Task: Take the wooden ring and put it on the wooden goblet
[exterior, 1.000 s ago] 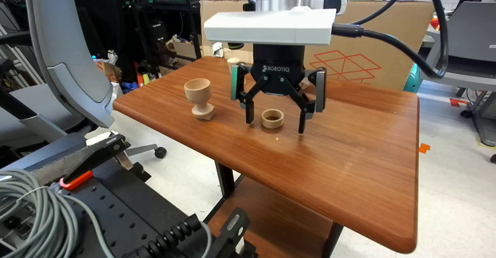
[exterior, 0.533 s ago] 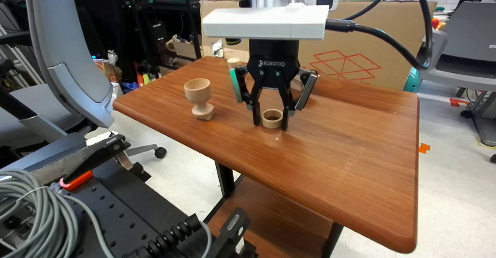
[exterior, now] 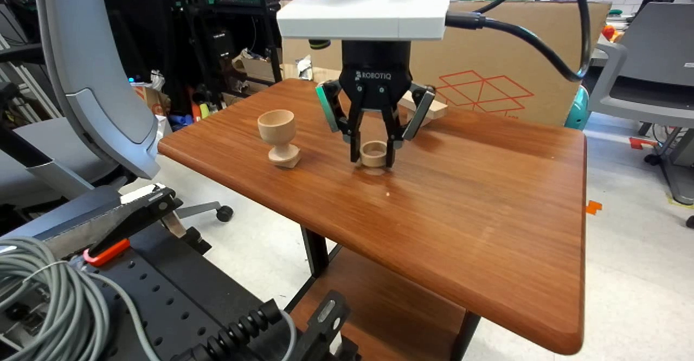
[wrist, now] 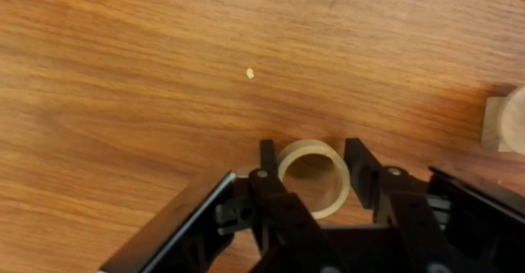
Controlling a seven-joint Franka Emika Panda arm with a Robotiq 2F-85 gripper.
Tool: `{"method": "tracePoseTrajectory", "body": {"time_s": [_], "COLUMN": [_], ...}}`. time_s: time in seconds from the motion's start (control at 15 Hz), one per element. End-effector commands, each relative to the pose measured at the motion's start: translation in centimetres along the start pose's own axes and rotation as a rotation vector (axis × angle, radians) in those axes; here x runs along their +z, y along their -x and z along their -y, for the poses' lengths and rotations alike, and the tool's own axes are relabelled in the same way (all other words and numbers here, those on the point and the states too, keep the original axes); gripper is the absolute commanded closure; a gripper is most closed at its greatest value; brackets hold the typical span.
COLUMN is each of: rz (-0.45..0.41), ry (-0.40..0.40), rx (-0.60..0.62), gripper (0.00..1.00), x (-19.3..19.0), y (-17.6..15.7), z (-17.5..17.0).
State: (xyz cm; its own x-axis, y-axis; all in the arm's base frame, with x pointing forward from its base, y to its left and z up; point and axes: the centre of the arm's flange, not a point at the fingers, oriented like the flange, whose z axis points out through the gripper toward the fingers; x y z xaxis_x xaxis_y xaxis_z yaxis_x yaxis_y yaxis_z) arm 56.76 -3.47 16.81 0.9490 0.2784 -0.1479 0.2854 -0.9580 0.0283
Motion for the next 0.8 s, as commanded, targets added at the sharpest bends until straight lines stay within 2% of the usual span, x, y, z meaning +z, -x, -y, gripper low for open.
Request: {"method": "tracePoseTrajectory", "body": {"time_s": [0.0,0.2,0.33,0.73], "rz": [-0.041,-0.028,0.010,0.058], "ry": [-0.056,-0.090,-0.082,-0.059], "rx": [0.032,0.079,0.093,0.115], "gripper": [0.80,0.80,0.80,0.80], "x": [-5.4,-9.0,-10.3,-10.5], "y": [2.4,4.1,5.2,6.4], "z": [1.2,1.6,1.7,2.9]}}
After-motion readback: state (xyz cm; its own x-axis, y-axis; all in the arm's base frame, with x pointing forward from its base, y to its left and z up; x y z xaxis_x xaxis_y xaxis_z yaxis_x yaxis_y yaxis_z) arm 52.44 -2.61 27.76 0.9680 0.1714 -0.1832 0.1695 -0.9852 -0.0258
